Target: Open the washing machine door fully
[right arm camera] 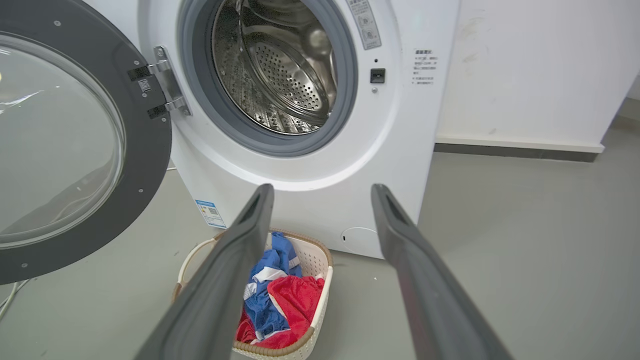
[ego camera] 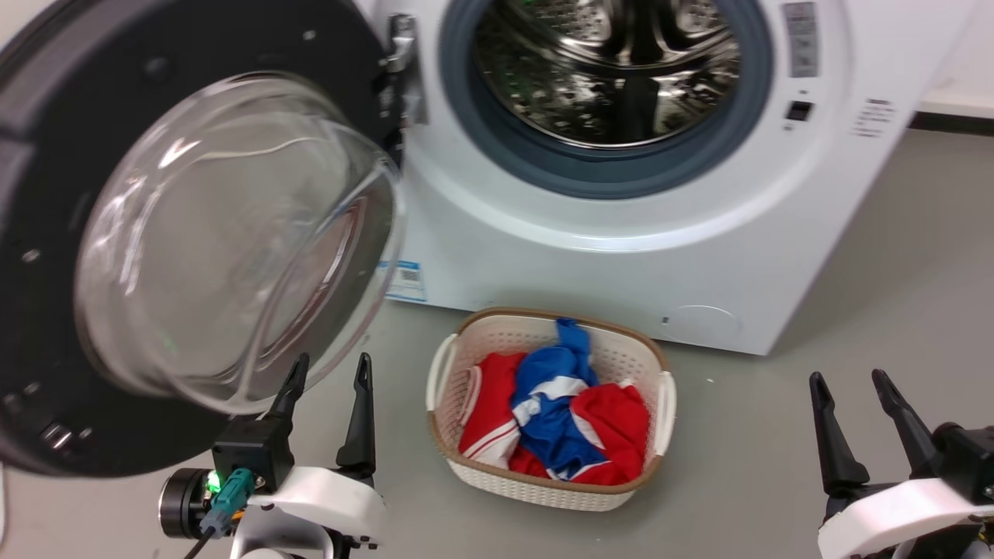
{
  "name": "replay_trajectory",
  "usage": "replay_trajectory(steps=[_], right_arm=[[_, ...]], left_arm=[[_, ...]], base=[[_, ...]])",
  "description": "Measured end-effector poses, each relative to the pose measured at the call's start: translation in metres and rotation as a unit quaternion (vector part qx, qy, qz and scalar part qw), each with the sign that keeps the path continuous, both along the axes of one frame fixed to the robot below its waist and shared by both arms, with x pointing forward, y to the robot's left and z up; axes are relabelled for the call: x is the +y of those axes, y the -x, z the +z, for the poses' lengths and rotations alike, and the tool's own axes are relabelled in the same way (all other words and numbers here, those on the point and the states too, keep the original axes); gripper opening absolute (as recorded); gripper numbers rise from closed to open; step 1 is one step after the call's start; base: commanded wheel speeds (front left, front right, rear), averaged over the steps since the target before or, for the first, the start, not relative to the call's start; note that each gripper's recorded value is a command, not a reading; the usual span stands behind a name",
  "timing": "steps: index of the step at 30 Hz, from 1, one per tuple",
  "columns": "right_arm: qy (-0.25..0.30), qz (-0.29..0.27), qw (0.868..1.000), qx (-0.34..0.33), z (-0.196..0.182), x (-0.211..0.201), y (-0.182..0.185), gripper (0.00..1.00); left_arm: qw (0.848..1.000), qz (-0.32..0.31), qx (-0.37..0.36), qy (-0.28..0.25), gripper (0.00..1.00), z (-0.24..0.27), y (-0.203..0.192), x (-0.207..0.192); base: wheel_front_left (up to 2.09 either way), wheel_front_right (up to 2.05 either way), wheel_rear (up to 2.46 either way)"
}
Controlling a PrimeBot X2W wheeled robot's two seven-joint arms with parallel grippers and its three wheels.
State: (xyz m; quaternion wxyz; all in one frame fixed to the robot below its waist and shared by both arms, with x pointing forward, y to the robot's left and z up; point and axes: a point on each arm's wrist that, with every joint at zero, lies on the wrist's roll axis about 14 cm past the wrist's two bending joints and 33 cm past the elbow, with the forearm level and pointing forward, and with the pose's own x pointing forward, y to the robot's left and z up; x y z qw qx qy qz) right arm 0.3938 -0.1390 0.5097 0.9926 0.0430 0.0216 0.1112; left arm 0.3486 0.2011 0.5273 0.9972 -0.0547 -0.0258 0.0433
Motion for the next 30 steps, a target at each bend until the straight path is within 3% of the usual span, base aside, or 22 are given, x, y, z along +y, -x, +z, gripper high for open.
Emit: replay_trajectory(steps=[16,30], right_arm=[[0.014,-0.087,0.996,-0.007,0.005,-0.062,0.041,1.0],[0.017,-0.084,0.996,-0.021,0.014,-0.06,0.041,1.0]], left_arm=[[0.994,-0.1,0.007,-0.036,1.0,-0.005,-0.042,-0.061],[0.995,-0.09,0.017,-0.047,1.0,-0.011,-0.038,-0.054]], base=[[0.0,0.0,0.0],[0.0,0.0,0.0]])
